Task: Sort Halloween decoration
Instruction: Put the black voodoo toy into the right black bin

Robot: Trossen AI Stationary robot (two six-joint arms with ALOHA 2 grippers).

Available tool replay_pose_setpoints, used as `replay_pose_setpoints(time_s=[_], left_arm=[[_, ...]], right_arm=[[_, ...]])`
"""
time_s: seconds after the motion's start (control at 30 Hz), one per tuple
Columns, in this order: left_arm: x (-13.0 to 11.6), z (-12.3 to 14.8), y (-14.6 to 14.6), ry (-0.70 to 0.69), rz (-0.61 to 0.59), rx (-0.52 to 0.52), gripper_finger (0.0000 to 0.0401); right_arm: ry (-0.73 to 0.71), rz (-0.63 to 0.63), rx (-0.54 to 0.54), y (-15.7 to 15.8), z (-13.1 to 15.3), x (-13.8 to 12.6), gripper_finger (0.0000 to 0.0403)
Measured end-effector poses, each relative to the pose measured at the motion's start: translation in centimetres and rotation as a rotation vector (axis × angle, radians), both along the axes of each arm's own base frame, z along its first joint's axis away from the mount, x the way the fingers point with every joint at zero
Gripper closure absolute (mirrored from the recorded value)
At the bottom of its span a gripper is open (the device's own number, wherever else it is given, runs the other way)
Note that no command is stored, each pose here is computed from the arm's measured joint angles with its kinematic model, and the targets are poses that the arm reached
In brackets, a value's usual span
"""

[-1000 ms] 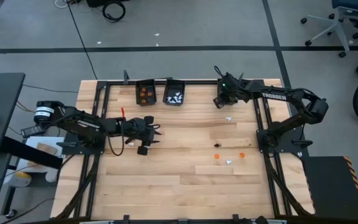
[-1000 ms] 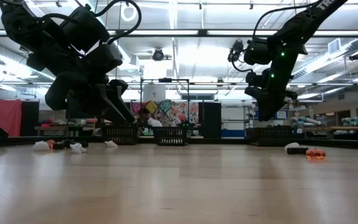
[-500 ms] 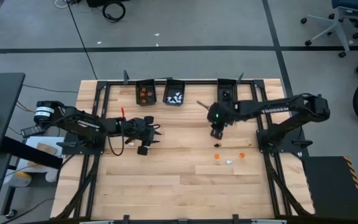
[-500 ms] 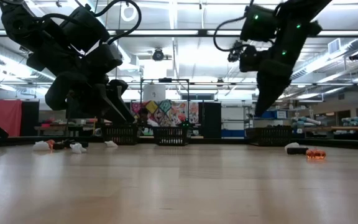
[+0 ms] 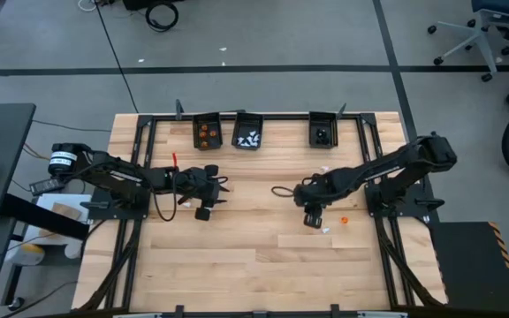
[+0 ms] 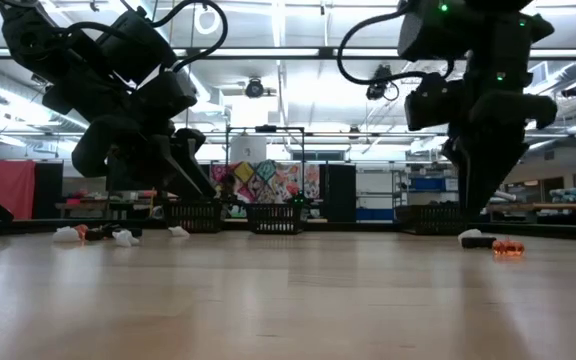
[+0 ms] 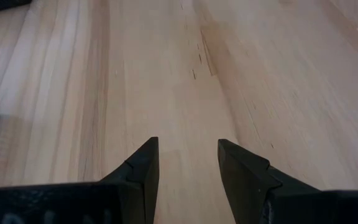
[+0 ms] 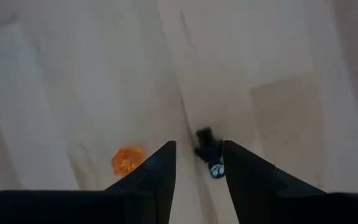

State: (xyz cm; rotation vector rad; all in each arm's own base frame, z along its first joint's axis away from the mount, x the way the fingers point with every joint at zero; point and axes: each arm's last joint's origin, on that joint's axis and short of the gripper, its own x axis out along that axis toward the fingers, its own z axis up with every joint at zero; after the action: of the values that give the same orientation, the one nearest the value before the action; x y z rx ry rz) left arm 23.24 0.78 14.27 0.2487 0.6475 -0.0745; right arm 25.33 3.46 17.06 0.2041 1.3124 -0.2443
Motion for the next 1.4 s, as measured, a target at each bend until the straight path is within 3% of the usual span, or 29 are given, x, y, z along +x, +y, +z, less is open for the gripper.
replay_pose_setpoints(time_s=[0.13,0.33,1.13,1.4], left_arm=[[0.0,0.0,0.0,0.0,0.0,0.0,0.0257],[0.0,-0.1,0.0,0.008,0.002,-0.004,0.0257],[-0.1,-0.1,0.0,0.013,0.003,-0.005,0.0257],[-0.1,-0.1,0.0,0.016,0.003,-0.005,0.0257]], right_arm=[[0.025,-0.016,-0.05,0.7,-0.4,0.3,0.0265],[0.045,-0.077,-0.042,0.6,-0.9,0.1,0.0265],[0.04,-0.069,-0.058,0.1,-1.9,-0.2,0.0265],[0.116,-0.047,-0.05,0.3,-3.7,0.3,0.0265]])
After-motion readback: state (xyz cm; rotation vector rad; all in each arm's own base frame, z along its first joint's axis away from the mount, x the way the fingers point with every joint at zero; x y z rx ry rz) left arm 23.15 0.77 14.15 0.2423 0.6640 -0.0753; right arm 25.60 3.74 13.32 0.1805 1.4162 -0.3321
